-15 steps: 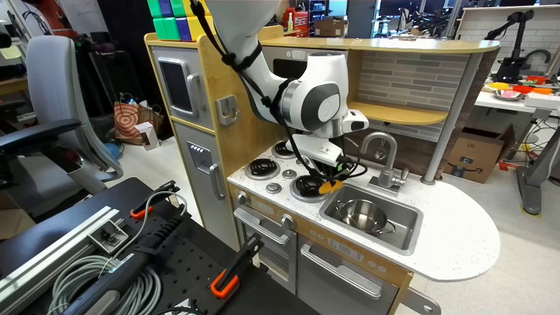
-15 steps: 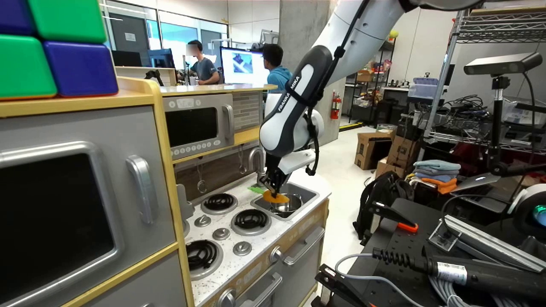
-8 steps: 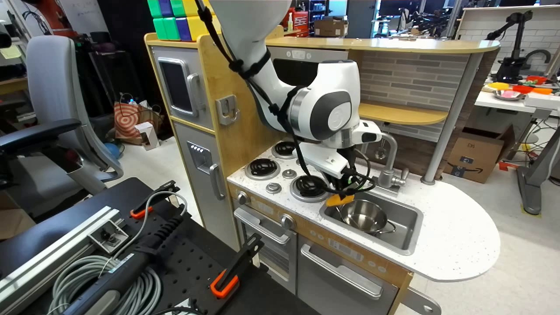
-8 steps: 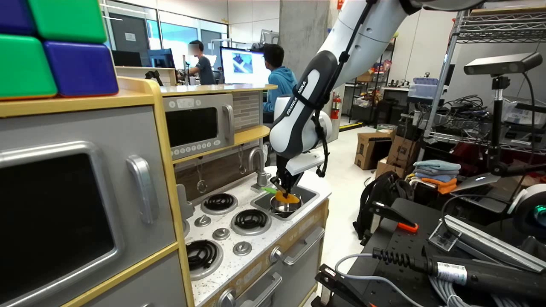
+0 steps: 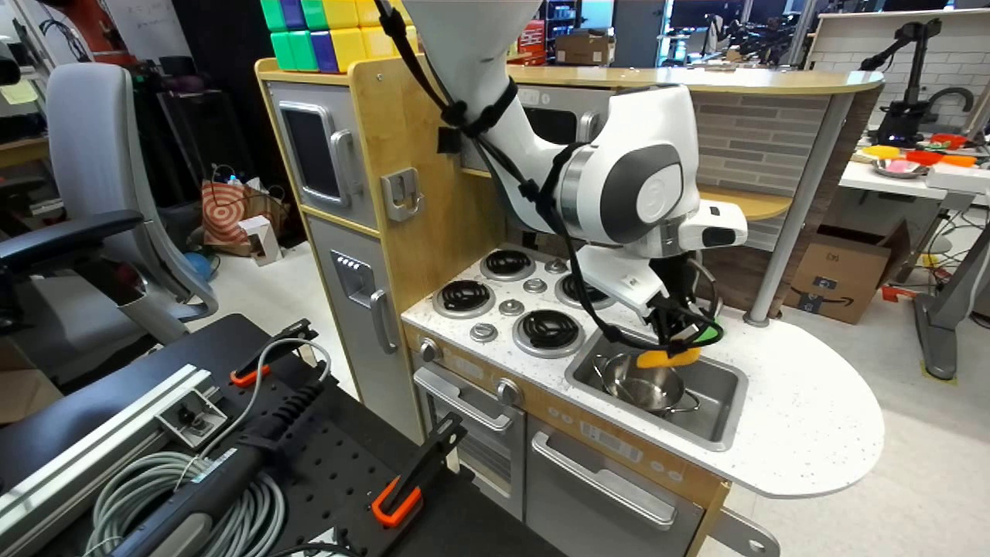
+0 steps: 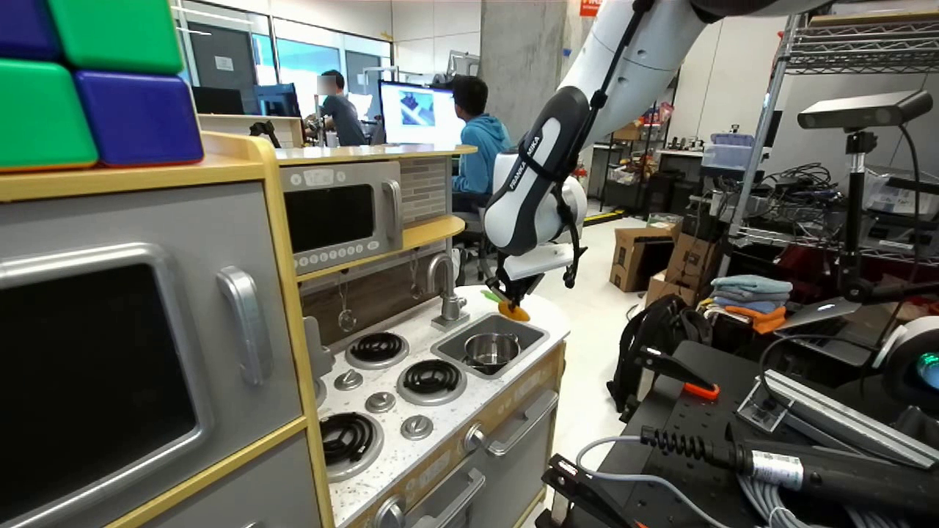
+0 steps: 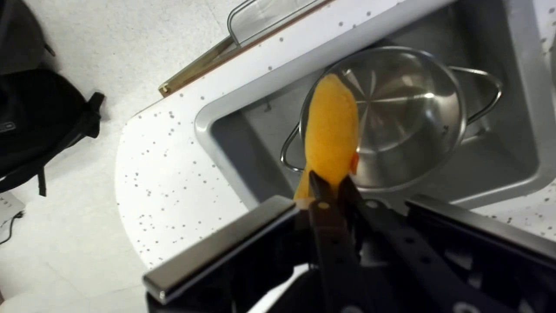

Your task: Remove the carrot from the stove and place it inside the pot in the sink

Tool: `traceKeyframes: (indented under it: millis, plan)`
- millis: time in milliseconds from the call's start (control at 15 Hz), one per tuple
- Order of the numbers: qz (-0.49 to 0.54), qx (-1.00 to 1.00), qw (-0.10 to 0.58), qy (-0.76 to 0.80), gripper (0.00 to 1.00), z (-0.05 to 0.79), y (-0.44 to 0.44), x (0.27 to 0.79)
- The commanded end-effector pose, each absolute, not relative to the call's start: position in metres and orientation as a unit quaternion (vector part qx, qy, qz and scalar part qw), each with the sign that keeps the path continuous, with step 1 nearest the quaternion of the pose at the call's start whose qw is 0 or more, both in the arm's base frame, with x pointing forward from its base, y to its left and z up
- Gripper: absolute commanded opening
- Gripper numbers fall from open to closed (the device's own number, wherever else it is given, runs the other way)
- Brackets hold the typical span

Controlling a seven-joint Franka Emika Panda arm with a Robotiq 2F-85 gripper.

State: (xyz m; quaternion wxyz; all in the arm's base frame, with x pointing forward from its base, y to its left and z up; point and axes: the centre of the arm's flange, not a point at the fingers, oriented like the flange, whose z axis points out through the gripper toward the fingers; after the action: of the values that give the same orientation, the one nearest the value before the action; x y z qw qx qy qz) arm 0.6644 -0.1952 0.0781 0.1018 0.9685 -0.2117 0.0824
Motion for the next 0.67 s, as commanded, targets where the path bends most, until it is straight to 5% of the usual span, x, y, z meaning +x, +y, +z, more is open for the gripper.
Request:
traceKeyframes:
  millis: [0, 467, 533, 600]
  plan:
    - [0.097, 0.962, 0.105, -0.234, 0.02, 0.076, -0.194, 0.685]
    - [0.080, 0.970, 0.098, -0.205, 0.02, 0.044, -0.160, 0.692]
    - [0.078, 0.971, 0.096, -0.204, 0.32, 0.042, -0.158, 0.692]
    - [0.076, 0.972, 0.096, -0.202, 0.33, 0.040, -0.156, 0.692]
